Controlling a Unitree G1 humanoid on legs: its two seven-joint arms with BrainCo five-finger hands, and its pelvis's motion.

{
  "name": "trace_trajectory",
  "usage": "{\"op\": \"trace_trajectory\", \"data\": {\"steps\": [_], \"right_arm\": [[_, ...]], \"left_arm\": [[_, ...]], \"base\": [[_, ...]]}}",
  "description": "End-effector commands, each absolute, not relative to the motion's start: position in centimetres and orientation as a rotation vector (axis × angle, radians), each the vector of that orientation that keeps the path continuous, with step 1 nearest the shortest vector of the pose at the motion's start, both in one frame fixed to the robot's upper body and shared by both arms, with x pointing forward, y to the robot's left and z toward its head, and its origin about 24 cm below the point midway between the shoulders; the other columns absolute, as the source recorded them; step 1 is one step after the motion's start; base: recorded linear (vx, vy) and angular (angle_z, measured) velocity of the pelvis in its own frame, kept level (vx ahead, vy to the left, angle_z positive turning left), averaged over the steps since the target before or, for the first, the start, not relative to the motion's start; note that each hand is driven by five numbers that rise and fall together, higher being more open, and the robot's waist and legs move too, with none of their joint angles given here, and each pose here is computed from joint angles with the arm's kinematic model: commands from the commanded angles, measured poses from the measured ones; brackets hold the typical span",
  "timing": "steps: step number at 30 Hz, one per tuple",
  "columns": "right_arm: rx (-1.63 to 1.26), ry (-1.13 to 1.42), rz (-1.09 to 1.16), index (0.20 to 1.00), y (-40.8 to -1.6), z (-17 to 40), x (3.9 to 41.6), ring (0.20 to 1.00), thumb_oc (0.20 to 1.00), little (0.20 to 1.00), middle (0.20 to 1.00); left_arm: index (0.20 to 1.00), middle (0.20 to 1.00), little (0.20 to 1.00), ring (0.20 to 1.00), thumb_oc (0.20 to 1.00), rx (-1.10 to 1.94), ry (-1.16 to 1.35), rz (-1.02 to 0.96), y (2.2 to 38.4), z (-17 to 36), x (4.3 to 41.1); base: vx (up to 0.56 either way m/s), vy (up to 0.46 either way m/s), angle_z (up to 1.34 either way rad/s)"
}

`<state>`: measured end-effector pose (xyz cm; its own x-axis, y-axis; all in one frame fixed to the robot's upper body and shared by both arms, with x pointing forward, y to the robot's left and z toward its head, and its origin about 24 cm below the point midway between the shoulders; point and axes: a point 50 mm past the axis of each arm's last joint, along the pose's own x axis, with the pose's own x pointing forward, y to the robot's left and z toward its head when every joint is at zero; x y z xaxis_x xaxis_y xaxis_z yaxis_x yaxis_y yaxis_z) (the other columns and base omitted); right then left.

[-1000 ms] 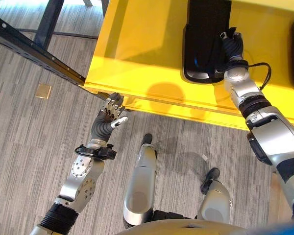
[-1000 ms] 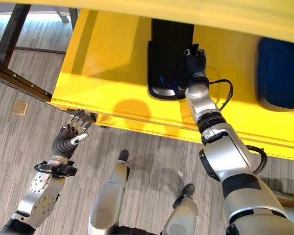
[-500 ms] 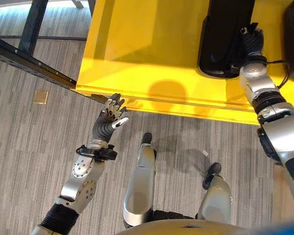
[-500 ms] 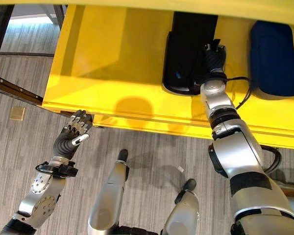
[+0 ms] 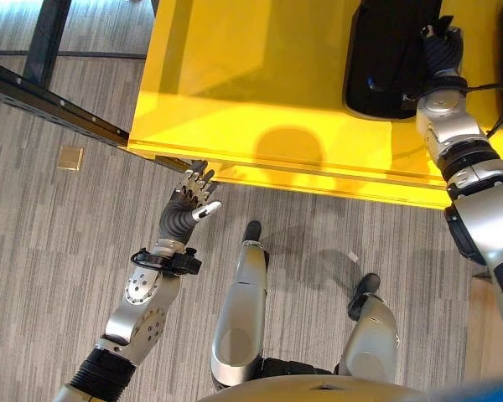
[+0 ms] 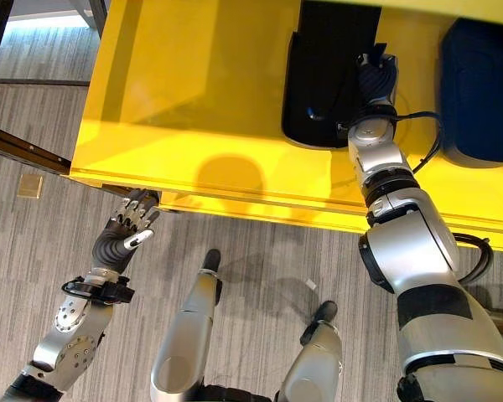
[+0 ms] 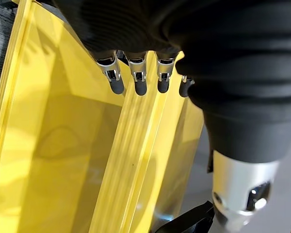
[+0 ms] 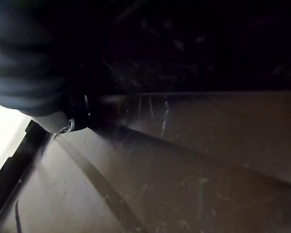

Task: Move parts from the plastic box to the shelf.

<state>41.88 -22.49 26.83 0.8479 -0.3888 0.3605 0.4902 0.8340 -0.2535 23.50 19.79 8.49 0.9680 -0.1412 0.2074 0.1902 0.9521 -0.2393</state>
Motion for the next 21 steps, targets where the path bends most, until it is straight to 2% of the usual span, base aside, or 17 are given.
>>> {"op": "trace_trajectory", "data": {"steps": [1,13,14,15,21], "right_arm": [[-0.352,-0.484,-0.509,0.200,-22.66,32.47,41.02,0.200,0.200,0.200,0.200],[-0.332,-0.470,-0.519,0.200,-22.61,32.46,41.11,0.200,0.200,0.200,0.200],[-0.320,-0.455,-0.529,0.837,-22.79,32.27,41.15,0.837,0.837,0.837,0.837],[-0.311,-0.450,-0.532,1.000,-22.86,32.23,41.16,1.000,1.000,1.000,1.000],[-0.306,-0.448,-0.532,1.000,-22.72,32.36,41.19,1.000,1.000,1.000,1.000]], "left_arm": [[1.000,1.000,1.000,1.000,1.000,-0.264,-0.343,-0.197,19.95,11.55,23.39],[1.000,1.000,1.000,1.000,1.000,-0.269,-0.352,-0.187,19.87,11.63,23.47],[1.000,1.000,1.000,1.000,1.000,-0.265,-0.350,-0.186,19.88,11.59,23.49],[1.000,1.000,1.000,1.000,1.000,-0.264,-0.349,-0.185,19.87,11.58,23.51],[1.000,1.000,1.000,1.000,1.000,-0.249,-0.351,-0.174,20.11,11.59,23.46]], "base": [[0.00,0.000,0.00],[0.00,0.000,0.00],[0.00,0.000,0.00],[0.00,0.000,0.00],[0.00,0.000,0.00]]}}
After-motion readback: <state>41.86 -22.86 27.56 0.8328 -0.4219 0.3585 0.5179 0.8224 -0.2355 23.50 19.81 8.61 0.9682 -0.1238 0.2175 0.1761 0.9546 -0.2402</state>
